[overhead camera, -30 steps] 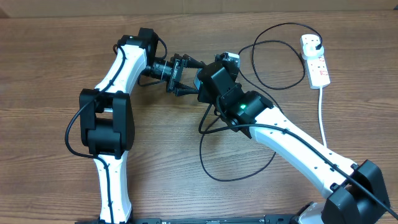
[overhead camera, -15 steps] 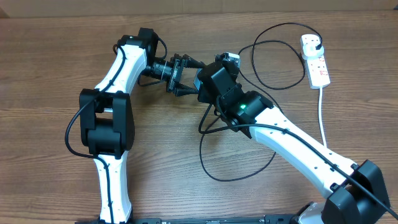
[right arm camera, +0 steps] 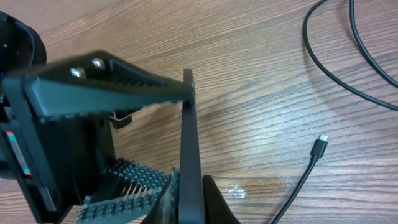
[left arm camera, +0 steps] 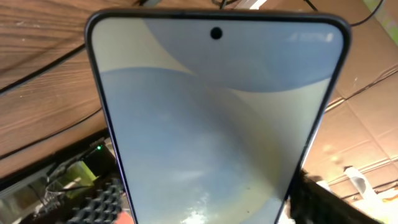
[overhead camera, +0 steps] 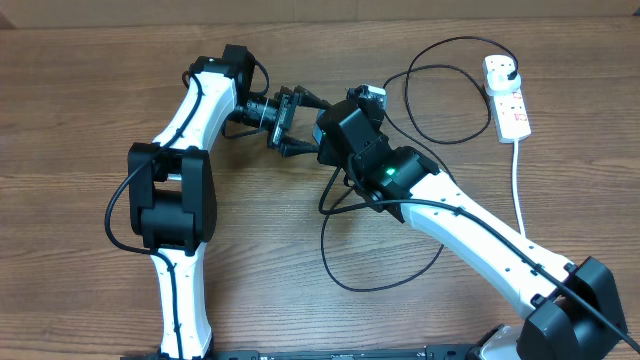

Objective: Plug charger to phone and switch on socket
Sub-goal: 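Close the right gripper on the smartphone's edge beside the left gripper, then open the left gripper and carry the smartphone right toward the power strip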

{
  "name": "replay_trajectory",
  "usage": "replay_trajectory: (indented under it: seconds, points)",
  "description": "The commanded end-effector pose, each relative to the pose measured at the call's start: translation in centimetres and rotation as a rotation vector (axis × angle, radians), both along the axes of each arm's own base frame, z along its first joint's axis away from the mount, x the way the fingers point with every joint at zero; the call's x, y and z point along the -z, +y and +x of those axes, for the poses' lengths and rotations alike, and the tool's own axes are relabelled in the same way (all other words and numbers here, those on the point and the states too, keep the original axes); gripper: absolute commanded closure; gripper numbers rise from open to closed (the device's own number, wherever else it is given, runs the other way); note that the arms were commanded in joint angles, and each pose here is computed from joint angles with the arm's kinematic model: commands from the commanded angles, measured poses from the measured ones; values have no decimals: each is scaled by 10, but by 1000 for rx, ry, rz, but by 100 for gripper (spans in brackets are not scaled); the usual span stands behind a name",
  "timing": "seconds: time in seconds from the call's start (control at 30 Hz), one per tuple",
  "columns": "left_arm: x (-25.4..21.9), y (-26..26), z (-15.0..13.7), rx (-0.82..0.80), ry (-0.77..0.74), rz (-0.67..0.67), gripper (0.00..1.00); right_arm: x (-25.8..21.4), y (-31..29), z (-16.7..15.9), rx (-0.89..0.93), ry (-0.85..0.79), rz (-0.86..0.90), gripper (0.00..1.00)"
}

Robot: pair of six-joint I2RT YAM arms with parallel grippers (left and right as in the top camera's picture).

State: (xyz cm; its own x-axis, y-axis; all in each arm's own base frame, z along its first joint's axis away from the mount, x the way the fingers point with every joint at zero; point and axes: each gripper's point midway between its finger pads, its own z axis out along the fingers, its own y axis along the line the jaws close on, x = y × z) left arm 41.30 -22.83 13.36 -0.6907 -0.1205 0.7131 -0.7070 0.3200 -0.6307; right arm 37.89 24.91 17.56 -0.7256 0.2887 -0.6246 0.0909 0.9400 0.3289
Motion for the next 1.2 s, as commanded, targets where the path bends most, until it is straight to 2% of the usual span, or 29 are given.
replay_trajectory:
  seconds: [0.0, 0.17, 0.27, 0.47, 0.6, 0.77, 0.9, 0.97, 1.03, 1.17]
  points:
    - [-25, -2, 0, 1, -62, -40, 14, -9, 1, 6, 10, -25, 5, 96]
    - [-20, -1, 8, -1, -123, -14, 5, -11, 0, 8, 17, -35, 3, 96]
    - [-12, 4, 15, -3, -179, 30, 4, -17, -6, 12, 42, -63, -24, 96]
    - [-18, 34, 35, -25, -367, 18, 7, -41, -22, 21, 61, -112, -113, 96]
    - [-33, 62, 33, -36, -455, 53, 0, -60, -34, 28, 91, -117, -109, 96]
    - [-71, 99, 22, -42, -610, 284, 0, -78, -44, 36, 91, -95, -53, 96]
    - [-124, 116, 2, -31, -818, 447, 0, -87, -48, 41, 44, -54, 60, 96]
    - [-137, 137, -15, -41, -836, 612, 1, -91, -54, 43, 30, -32, 110, 96]
    - [-147, 152, -32, -48, -837, 721, 0, -93, -58, 44, 3, -6, 174, 96]
    - [-165, 160, -58, -45, -856, 776, 0, -103, -59, 48, -70, 43, 365, 96]
